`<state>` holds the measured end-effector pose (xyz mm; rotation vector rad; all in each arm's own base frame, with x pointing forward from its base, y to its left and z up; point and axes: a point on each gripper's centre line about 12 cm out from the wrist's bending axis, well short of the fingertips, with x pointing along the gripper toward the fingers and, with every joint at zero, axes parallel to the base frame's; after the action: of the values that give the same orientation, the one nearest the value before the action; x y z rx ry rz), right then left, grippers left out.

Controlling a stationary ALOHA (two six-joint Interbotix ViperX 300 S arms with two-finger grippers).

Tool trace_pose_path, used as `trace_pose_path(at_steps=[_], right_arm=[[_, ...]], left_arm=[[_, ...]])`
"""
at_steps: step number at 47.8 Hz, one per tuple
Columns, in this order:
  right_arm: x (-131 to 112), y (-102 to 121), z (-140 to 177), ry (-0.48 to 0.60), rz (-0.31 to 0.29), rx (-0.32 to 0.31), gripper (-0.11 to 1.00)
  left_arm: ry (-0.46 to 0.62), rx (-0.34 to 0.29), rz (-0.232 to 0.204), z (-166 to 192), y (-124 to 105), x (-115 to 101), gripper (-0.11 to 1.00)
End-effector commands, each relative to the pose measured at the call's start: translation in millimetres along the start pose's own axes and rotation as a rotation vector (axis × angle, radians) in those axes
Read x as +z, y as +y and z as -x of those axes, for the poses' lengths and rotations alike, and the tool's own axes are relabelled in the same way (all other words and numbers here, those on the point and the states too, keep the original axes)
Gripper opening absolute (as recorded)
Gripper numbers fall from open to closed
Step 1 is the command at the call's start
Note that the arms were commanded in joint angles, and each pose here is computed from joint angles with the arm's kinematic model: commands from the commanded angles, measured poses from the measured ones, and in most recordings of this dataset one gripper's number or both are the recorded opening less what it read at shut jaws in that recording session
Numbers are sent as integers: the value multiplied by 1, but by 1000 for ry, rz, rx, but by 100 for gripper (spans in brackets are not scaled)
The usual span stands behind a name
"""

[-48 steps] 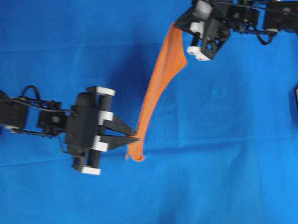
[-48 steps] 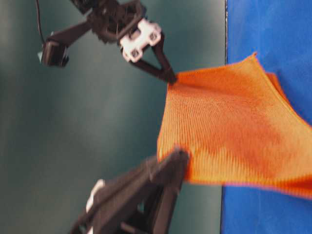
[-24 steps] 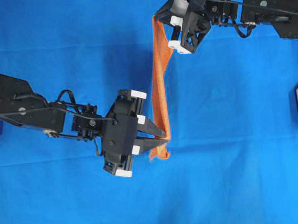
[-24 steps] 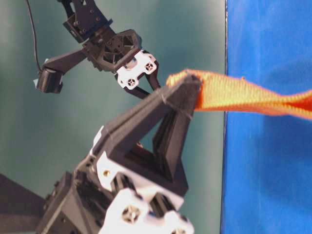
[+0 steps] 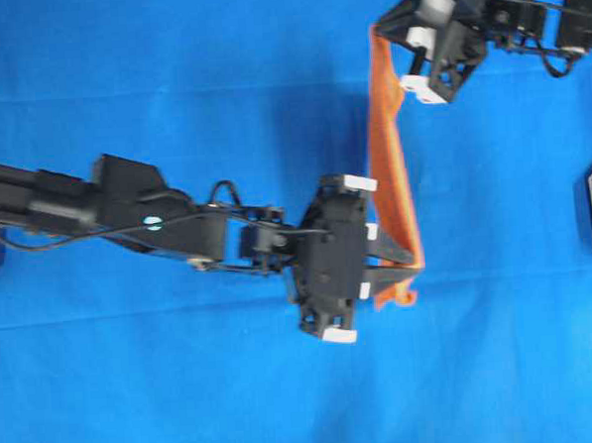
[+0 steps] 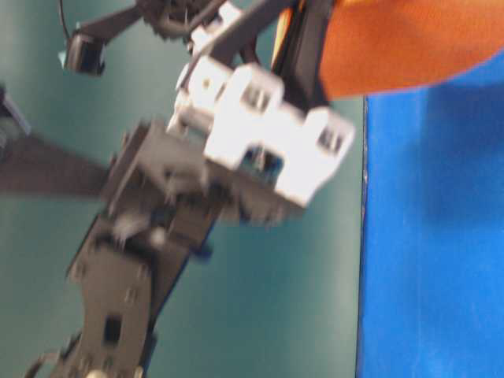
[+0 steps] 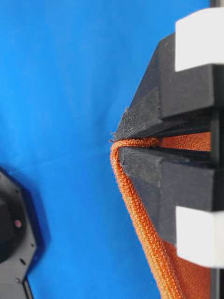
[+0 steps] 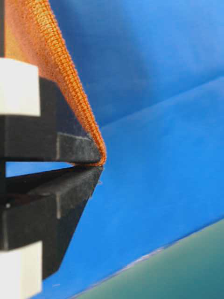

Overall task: Fold the orange towel.
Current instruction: 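Lift the towel and swing the left end over toward the right gripper, then lay the towel down vertically, release, and retract both grippers outward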

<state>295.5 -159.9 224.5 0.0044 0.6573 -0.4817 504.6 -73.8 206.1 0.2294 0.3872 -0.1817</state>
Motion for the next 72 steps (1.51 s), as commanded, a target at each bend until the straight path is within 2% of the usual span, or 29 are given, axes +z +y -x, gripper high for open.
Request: trace_pose_path(at_steps=[1,13,21,25,32,42,56,61,66,68,72], right_arm=[[5,-14,13,-29,-16,-37,4],[-4,-14,12,10,-14,-44,4],[-7,-9,-8,24,-9,-19,4],[-6,-4,-22,17,-3,3,4],[0,9,-52,-5,11,51,4],[7,22,-86,11,31,80,4],[10,24,-92,8,41,84,4],[8,26,-93,11,51,88,4],[8,28,-94,11,66,92,5],[8,28,-94,11,66,92,12],[9,28,-94,8,70,92,39]], left_arm=[[-70,-6,-14,-5,-6,26,2],[-64,-7,-14,-22,-8,18,2],[-28,-14,-4,-16,-11,5,2],[-3,-19,34,-9,-12,-6,2],[64,-30,77,9,-19,-33,2],[86,-34,185,31,-28,-62,2],[86,-21,205,35,-24,-74,5],[93,-15,209,34,-22,-77,13],[89,-11,211,33,-20,-78,30],[86,-9,212,32,-19,-77,39],[83,-6,219,33,-18,-77,58]])
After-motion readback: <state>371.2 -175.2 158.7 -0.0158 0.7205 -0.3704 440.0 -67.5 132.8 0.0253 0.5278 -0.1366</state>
